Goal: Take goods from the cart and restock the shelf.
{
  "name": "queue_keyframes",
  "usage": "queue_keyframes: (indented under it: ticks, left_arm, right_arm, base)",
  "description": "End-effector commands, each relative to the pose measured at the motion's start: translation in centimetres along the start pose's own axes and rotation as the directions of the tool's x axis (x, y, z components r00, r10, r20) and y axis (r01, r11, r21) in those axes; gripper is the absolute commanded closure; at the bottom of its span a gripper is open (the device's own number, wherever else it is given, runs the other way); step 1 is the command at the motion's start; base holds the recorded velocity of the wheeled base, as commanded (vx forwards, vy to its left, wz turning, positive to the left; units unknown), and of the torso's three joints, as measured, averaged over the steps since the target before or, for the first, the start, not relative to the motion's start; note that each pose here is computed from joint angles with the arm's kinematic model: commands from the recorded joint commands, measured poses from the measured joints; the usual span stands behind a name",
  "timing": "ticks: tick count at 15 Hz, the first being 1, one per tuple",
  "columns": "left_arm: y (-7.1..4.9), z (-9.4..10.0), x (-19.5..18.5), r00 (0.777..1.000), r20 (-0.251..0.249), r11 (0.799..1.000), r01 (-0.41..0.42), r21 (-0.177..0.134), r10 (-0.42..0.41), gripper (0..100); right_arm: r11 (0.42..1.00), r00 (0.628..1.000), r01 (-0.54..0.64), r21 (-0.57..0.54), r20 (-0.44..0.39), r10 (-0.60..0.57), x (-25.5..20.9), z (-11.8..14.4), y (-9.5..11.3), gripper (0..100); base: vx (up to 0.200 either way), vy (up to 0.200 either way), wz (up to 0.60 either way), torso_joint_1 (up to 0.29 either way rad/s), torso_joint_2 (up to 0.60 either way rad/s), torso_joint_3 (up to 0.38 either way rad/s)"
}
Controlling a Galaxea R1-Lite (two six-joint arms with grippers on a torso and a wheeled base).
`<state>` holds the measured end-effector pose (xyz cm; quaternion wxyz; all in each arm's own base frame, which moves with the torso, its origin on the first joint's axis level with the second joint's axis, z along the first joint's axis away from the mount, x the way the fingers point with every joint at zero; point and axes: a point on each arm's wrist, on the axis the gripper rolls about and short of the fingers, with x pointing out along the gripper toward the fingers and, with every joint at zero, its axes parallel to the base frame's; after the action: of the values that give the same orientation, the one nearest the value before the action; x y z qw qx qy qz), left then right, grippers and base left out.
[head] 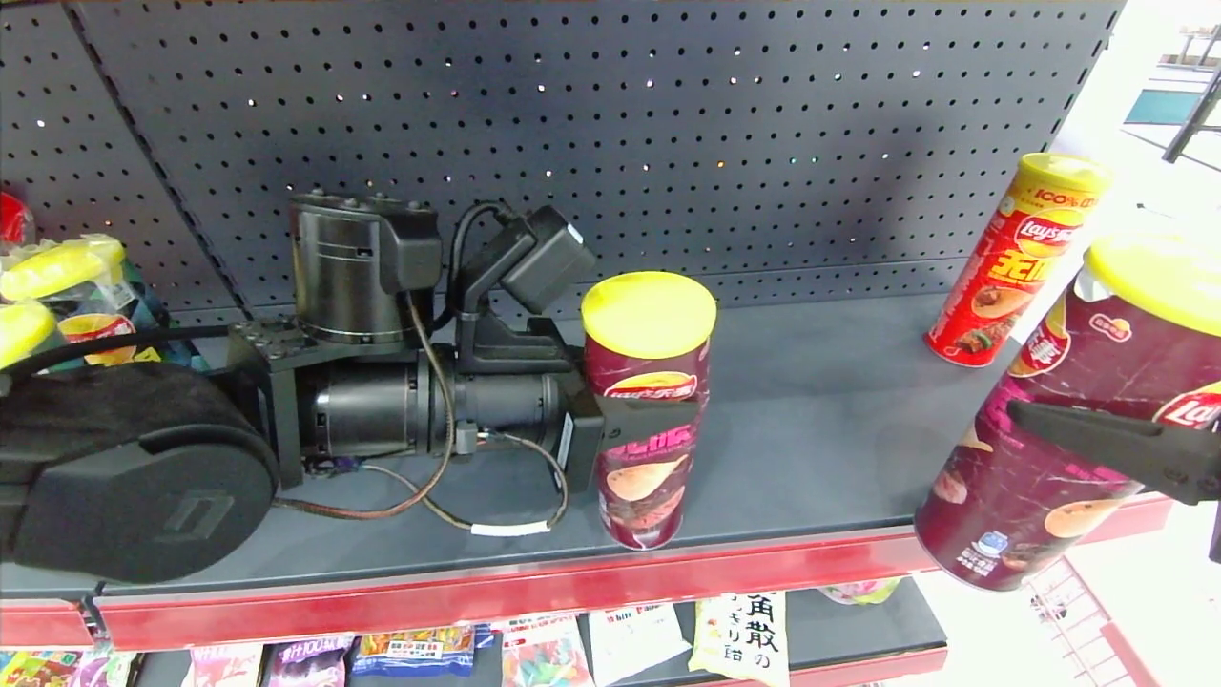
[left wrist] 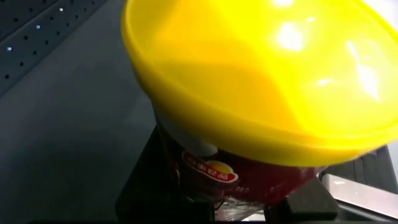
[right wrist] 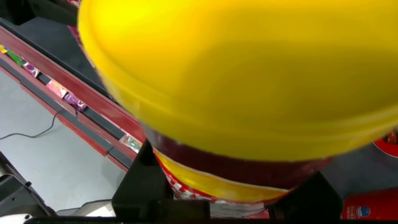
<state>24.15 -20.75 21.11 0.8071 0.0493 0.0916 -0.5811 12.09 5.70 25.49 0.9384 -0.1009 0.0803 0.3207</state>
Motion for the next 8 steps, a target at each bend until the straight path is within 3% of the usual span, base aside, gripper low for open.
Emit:
queue_keyframes:
  ticks: [1, 7, 8]
  left_arm:
    - [-0.3, 0.0, -0.2, 1.0, -0.003, 1.0, 0.007, -0.002, -0.007, 100]
    - [-0.8, -1.2, -0.6, 0.999, -0.035, 1.0, 0.01, -0.018, -0.011, 100]
    - [-0.8, -1.2, -0.6, 0.999, -0.036, 1.0, 0.011, -0.013, -0.011, 0]
  right_arm:
    - [1.0, 1.0, -0.001, 0.0, 0.0, 0.001, 0.0, 0.0, 0.0, 100]
    - [1.0, 1.0, -0.001, 0.0, -0.002, 0.001, 0.1, 0.0, 0.0, 100]
    - [1.0, 1.0, -0.001, 0.0, -0.002, 0.001, 0.1, 0.0, 0.0, 100]
  base:
    - [0.0, 0.0, 0.0, 0.0, 0.0, 0.0]
    - [0.0, 0.0, 0.0, 0.0, 0.0, 0.0]
    - [0.0, 0.0, 0.0, 0.0, 0.0, 0.0]
